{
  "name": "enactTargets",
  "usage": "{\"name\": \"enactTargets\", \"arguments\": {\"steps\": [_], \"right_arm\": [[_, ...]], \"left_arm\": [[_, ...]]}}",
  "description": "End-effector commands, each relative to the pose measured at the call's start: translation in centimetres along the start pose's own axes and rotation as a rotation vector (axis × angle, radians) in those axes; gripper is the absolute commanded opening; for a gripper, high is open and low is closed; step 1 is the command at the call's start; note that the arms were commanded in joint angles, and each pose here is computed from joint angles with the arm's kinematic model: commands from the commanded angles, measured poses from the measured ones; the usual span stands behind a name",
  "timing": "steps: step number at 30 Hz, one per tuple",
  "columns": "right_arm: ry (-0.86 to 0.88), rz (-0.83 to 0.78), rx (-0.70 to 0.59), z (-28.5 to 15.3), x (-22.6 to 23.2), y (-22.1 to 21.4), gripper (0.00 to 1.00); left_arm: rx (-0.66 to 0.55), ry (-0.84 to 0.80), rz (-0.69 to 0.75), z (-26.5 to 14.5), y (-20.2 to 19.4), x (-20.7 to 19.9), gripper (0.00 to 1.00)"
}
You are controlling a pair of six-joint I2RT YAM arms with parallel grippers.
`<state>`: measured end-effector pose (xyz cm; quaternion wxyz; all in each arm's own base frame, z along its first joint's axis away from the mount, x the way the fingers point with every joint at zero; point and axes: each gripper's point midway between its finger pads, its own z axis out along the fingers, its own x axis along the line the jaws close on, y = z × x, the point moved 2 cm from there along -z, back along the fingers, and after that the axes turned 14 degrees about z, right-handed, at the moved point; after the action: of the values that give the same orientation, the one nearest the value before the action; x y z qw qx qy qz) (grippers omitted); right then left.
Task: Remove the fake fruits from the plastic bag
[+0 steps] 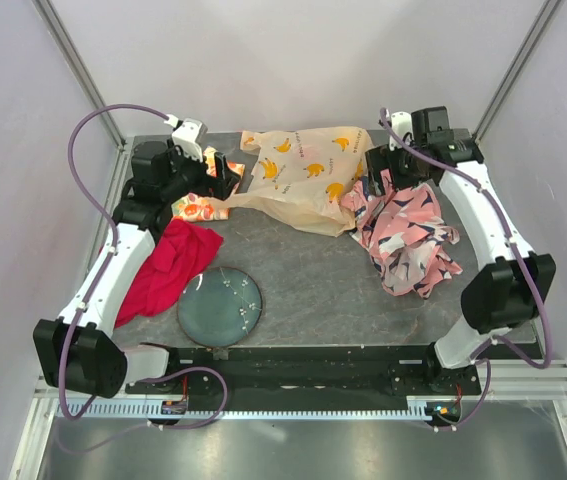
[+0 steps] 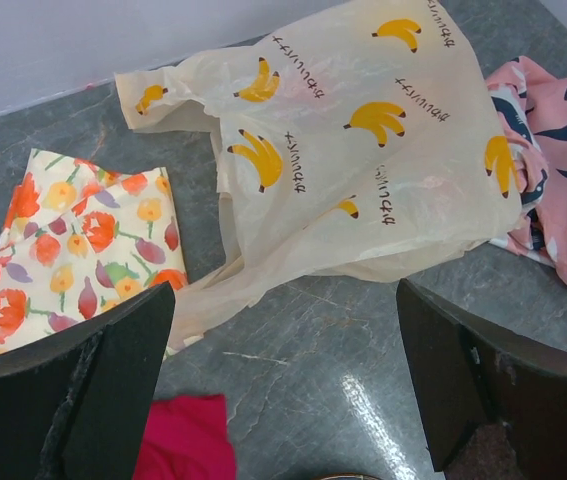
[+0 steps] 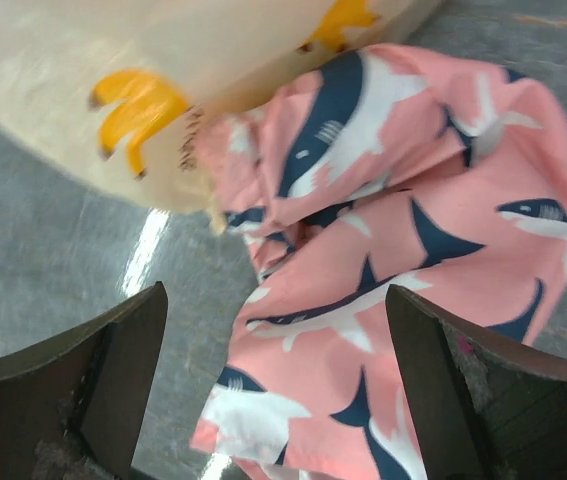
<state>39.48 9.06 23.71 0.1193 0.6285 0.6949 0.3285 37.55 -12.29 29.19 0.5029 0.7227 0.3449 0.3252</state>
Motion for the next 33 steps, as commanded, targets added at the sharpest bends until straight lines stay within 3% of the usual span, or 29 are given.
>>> {"name": "enactTargets", "arguments": {"steps": [1,4,8,14,19,23,29,33], "right_arm": [[0.23,-0.316,0.027,0.1,3.7,-2.8,0.98],[0.223,-0.489,0.128,2.2,2.2,-5.8,0.96],[0.105,-0.512,0.292,5.7,-2.1,-9.8,0.79],[-0.049,-0.196,0.459,9.3,-10.3,-14.0,0.55],[-0.286,0.005,0.466,9.0,-19.6,-14.6,0.5],[-0.428,0.032,0.443,7.0,-23.7,-14.2,0.5],[-0.382,-0.022,0.309,4.1,-22.1,-10.5,0.52],[-0.175,-0.102,0.144,0.5,-15.0,-5.2,0.6]], "left_arm": [[-0.019,0.02,-0.058,-0.8,0.6,-0.5,0.99],[-0.017,-0.01,-0.028,-0.9,0.5,-0.9,0.99],[0.002,0.032,-0.005,-1.2,0.6,-0.2,0.98],[0.018,0.066,0.005,-1.9,-0.1,0.1,0.98],[0.034,0.062,0.0,-2.1,-1.1,-0.2,0.97],[0.065,0.047,-0.012,-1.8,-2.5,-0.6,0.97],[0.124,0.045,-0.004,-0.3,-5.1,-0.3,0.98],[0.208,0.115,0.078,1.3,-7.3,2.0,0.99]]}}
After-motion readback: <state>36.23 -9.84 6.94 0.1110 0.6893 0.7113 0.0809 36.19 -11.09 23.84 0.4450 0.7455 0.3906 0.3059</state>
